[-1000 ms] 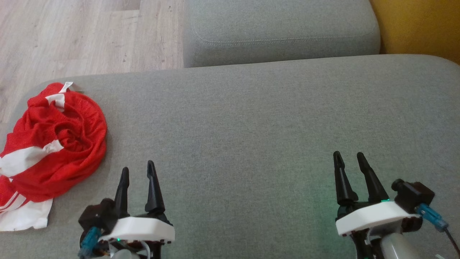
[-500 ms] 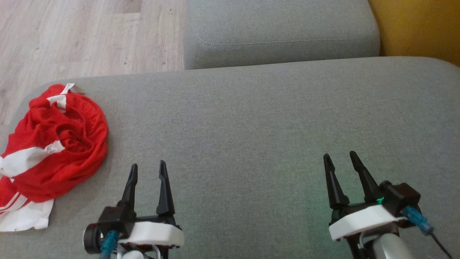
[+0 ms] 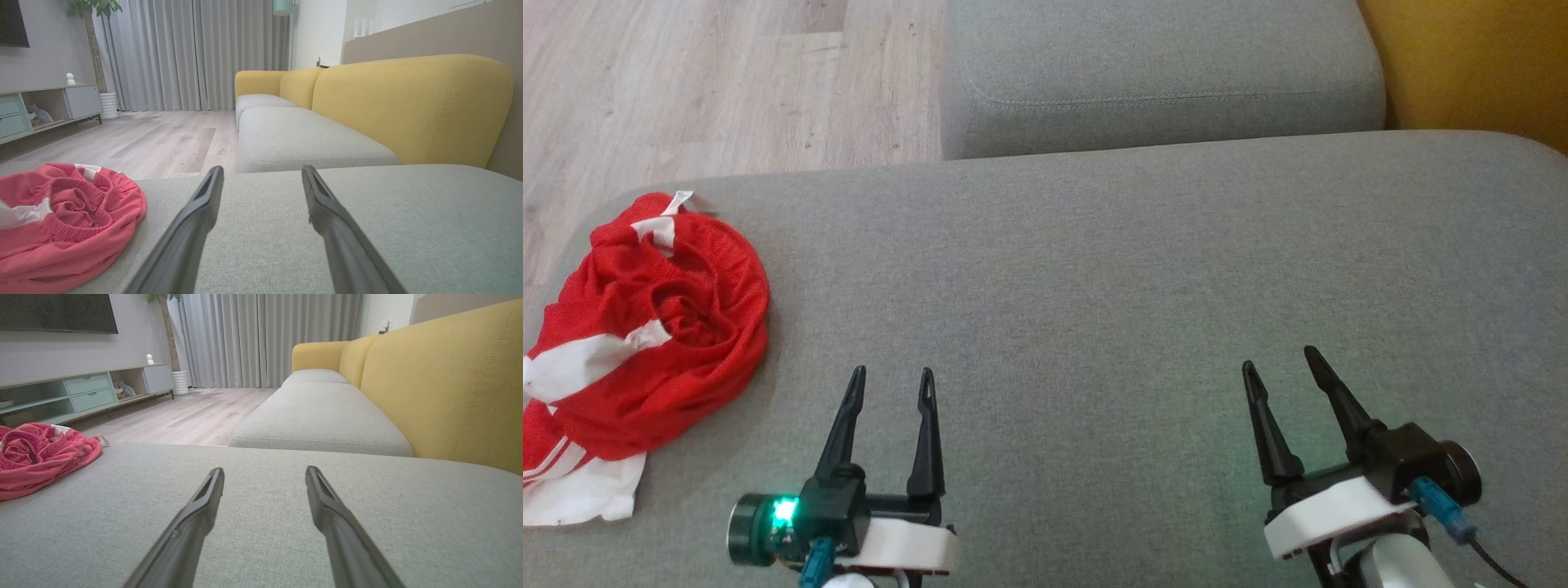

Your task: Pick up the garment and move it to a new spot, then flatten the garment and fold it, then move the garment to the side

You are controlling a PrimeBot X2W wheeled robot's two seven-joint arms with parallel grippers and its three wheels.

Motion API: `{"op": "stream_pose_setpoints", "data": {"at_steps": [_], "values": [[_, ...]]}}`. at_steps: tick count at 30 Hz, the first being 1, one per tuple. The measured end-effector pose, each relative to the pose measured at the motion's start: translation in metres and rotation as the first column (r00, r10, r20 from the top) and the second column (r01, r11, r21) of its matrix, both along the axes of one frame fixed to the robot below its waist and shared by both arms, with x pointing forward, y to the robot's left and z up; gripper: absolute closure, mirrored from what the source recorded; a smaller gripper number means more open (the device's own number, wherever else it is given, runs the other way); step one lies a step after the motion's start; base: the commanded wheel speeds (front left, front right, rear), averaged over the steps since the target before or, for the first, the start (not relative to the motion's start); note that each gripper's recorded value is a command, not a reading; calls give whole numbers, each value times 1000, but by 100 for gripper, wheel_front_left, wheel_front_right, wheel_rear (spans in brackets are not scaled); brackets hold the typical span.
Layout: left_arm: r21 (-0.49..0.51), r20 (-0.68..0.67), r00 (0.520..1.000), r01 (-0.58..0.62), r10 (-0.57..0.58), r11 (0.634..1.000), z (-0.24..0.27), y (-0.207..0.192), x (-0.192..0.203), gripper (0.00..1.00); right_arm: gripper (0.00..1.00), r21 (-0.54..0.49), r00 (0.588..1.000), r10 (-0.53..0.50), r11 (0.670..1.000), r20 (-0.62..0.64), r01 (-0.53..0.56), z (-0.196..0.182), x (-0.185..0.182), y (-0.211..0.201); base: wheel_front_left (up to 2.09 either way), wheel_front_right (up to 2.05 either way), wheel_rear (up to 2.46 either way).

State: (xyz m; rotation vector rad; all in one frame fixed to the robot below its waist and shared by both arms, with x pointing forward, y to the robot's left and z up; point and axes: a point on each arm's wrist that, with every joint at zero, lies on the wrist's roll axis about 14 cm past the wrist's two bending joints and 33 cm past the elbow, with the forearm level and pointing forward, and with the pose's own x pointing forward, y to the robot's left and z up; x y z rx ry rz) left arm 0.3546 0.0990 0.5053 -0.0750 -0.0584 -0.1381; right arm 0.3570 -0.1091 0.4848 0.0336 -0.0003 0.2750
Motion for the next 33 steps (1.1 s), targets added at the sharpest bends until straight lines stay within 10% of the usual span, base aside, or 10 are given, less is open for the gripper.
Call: {"op": "stream_pose_setpoints", "data": {"at_steps": [33], "values": [[32, -33, 994, -100, 101, 994, -12, 28, -2, 0, 0, -10, 999, 8, 1000, -41, -9, -13, 10, 2, 0, 0, 0]]}}
